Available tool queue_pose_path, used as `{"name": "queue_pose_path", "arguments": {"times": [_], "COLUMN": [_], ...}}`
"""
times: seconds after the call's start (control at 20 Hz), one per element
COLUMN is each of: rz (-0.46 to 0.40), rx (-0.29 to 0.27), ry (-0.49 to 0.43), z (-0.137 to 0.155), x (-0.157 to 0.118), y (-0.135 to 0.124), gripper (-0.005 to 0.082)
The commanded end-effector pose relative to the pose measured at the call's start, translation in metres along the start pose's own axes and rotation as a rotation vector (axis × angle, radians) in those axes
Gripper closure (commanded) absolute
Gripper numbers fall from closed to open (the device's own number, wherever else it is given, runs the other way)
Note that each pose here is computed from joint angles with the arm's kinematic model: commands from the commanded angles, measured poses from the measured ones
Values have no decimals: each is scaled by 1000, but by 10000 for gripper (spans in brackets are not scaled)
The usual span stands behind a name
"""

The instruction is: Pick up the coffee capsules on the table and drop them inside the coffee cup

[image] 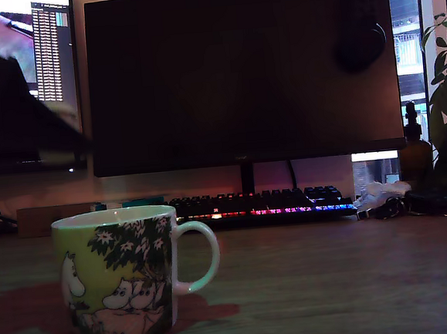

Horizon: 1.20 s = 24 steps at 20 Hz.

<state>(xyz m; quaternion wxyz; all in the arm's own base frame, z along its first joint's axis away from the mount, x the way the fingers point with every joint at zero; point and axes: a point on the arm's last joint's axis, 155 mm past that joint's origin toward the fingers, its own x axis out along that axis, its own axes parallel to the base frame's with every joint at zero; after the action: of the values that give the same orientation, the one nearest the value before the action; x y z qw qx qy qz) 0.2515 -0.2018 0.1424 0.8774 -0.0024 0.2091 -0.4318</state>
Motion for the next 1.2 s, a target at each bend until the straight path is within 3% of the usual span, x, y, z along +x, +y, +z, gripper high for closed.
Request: {"name": "queue_pose_path", "arguments": {"times": [0.0, 0.35, 1.15], "rz": [-18, -61, -47], "rx": [0, 62, 69], "ry": [4, 23, 99], "z": [-8, -11, -41], "x": [0, 8, 11], "y": [-10, -46, -51], "gripper": [622, 622, 622]}}
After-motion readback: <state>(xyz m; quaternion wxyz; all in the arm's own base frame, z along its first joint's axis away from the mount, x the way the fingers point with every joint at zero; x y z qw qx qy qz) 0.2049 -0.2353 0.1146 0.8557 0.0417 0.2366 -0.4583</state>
